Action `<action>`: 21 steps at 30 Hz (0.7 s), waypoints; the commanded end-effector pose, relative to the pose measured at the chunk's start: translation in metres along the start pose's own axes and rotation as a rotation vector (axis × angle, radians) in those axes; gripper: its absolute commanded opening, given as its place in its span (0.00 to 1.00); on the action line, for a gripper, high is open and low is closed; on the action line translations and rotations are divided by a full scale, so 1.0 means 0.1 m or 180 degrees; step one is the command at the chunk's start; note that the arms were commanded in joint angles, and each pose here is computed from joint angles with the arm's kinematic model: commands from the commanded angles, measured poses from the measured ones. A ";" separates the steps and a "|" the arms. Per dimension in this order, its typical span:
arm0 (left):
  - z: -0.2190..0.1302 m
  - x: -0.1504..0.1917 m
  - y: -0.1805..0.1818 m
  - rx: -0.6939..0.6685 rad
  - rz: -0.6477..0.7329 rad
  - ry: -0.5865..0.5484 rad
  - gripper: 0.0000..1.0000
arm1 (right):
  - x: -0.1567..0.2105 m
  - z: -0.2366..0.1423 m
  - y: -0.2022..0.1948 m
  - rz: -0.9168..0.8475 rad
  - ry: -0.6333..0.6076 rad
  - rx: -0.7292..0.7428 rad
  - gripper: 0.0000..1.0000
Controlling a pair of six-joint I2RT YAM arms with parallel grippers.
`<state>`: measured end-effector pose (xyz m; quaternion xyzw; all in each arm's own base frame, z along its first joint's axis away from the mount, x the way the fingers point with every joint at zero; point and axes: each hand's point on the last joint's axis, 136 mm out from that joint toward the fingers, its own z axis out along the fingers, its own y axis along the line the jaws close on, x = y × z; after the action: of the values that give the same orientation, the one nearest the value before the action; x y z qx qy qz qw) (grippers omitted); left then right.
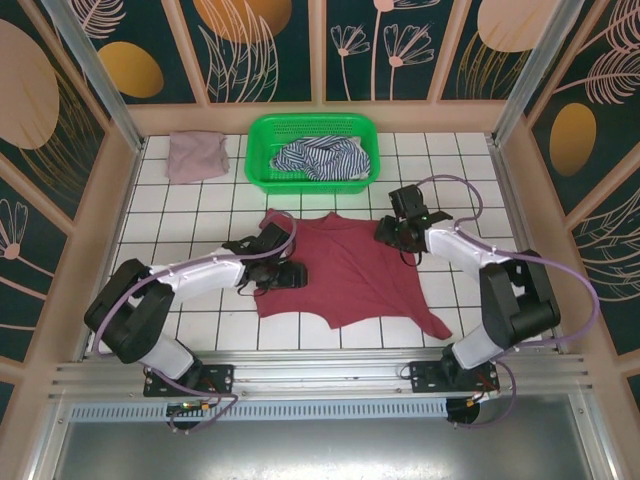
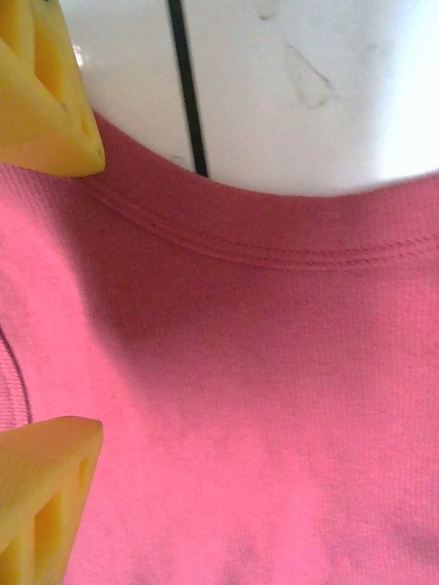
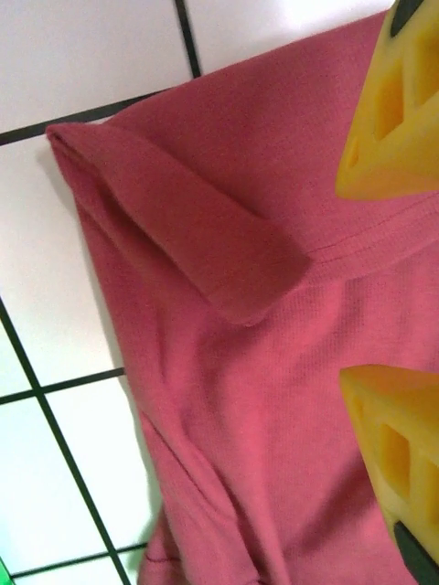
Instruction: Fold and stack the tank tops
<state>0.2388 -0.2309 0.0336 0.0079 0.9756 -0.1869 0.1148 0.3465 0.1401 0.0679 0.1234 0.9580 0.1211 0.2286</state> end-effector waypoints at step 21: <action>-0.01 0.59 0.89 -0.0744 -0.0197 0.0518 0.70 | -0.45 0.37 -0.25 0.0097 -0.0140 0.0462 0.00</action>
<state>0.2240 -0.1954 0.0185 -0.0116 0.9813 -0.1650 0.0986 0.3840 0.1270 0.0351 0.1659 0.9585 0.0859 0.2155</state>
